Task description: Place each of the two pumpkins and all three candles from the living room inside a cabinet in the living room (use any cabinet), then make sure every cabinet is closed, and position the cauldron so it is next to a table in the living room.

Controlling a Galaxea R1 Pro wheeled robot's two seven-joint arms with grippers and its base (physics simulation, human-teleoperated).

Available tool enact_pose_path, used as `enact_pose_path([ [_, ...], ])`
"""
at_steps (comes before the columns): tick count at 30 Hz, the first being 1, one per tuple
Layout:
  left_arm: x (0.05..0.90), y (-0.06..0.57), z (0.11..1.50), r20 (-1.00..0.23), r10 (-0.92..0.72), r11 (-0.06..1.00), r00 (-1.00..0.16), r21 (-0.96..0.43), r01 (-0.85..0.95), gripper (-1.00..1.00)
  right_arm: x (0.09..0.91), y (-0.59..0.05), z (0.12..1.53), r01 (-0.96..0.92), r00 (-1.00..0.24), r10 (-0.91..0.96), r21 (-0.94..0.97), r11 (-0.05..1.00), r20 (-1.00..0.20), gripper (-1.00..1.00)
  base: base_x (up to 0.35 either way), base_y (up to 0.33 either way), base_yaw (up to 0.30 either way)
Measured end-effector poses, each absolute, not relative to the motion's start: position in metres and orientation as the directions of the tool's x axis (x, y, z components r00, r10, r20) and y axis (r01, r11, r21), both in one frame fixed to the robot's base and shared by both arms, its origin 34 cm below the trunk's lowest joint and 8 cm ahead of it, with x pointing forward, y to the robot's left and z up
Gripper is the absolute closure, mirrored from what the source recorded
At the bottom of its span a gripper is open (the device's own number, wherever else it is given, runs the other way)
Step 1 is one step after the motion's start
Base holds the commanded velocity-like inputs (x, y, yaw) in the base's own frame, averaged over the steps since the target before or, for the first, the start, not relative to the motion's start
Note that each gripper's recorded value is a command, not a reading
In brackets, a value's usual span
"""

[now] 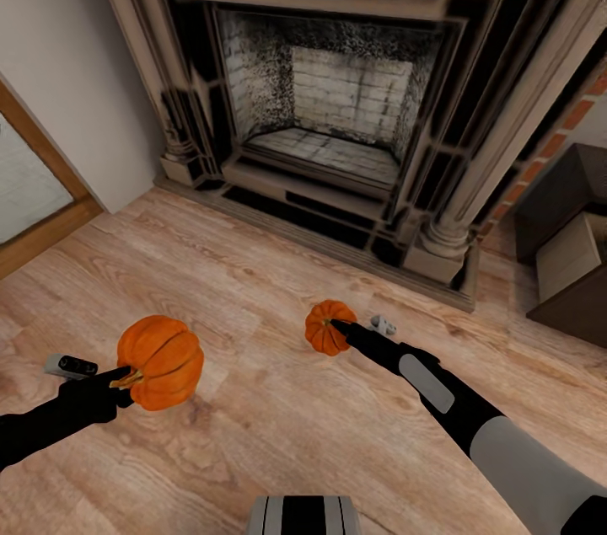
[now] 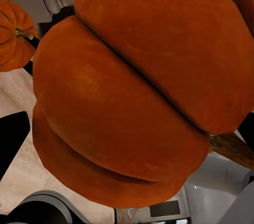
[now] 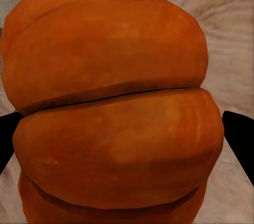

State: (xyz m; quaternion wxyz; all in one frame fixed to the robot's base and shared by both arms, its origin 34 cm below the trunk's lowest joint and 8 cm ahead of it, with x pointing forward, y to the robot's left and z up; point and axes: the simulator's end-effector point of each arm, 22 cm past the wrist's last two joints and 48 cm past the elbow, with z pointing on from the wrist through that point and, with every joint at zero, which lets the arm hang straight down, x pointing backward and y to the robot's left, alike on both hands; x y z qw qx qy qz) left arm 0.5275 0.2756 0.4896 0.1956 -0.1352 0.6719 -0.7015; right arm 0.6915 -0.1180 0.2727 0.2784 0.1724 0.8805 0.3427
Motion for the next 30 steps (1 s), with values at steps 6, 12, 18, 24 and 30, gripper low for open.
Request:
enact_pose_path([
  [6,0.527,0.276,0.501,-0.094,-0.457,-0.021,-0.885,-0.993,0.116,1.00,0.697,-0.118,0.288,0.096,-0.776,0.495,0.702,0.706,-0.391,1.00,0.000,0.000,0.000],
  [12,0.527,0.276,0.512,-0.116,-0.456,-0.020,-0.882,-0.990,0.140,1.00,0.702,-0.118,0.305,0.076,-0.764,0.496,0.706,0.704,-0.412,1.00,0.000,0.000,0.000],
  [18,0.527,0.276,0.524,-0.138,-0.457,-0.020,-0.879,-0.986,0.165,1.00,0.707,-0.118,0.321,0.059,-0.754,0.496,0.708,0.704,-0.431,1.00,0.000,0.000,0.000],
  [24,0.526,0.276,0.535,-0.160,-0.457,-0.018,-0.875,-0.982,0.189,1.00,0.711,-0.117,0.338,0.040,-0.742,0.496,0.709,0.704,-0.451,1.00,0.000,0.000,0.000],
  [30,0.525,0.275,0.546,-0.181,-0.456,-0.019,-0.871,-0.977,0.213,1.00,0.715,-0.117,0.354,0.022,-0.731,0.496,0.710,0.704,-0.468,1.00,0.000,0.000,-0.104],
])
